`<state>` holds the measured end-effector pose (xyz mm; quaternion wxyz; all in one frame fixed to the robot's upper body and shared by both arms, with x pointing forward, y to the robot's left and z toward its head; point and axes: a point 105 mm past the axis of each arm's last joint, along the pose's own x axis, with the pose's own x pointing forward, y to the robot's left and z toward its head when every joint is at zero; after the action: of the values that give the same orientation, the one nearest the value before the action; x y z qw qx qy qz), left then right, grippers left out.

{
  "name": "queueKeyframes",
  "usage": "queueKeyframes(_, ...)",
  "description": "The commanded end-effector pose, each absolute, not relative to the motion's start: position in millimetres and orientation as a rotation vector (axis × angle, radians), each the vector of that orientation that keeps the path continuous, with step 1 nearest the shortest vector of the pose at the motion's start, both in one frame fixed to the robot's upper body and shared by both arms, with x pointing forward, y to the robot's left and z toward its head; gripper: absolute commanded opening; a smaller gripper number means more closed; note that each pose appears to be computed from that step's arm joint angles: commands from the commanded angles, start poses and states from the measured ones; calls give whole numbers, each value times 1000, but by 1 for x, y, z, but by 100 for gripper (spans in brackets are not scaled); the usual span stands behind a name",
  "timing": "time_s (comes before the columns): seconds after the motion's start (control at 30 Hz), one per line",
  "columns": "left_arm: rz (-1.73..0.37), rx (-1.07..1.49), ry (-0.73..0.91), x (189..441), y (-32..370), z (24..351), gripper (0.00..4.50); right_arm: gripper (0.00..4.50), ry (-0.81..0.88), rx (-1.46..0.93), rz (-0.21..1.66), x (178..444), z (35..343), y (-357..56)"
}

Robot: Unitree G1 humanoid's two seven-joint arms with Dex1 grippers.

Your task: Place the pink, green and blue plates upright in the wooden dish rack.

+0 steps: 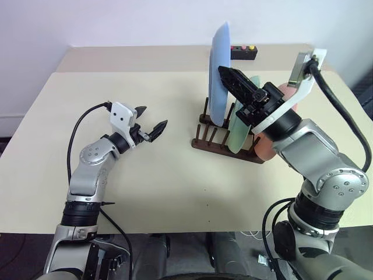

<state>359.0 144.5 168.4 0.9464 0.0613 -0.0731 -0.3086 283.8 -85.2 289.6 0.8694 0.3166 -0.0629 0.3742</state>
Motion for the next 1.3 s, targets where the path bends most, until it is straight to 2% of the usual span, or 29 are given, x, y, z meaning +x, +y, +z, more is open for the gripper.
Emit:
queueKeyframes(0.03,-639,141,-200,356,141,181,445,0,-143,706,802,278,296,-85)
queueKeyframes(0.73,-635,143,-192,355,143,177,445,0,-151,766,858,275,303,-78)
queueKeyframes(1.3,-628,148,-189,356,145,176,445,0,-121,848,703,292,293,-93)
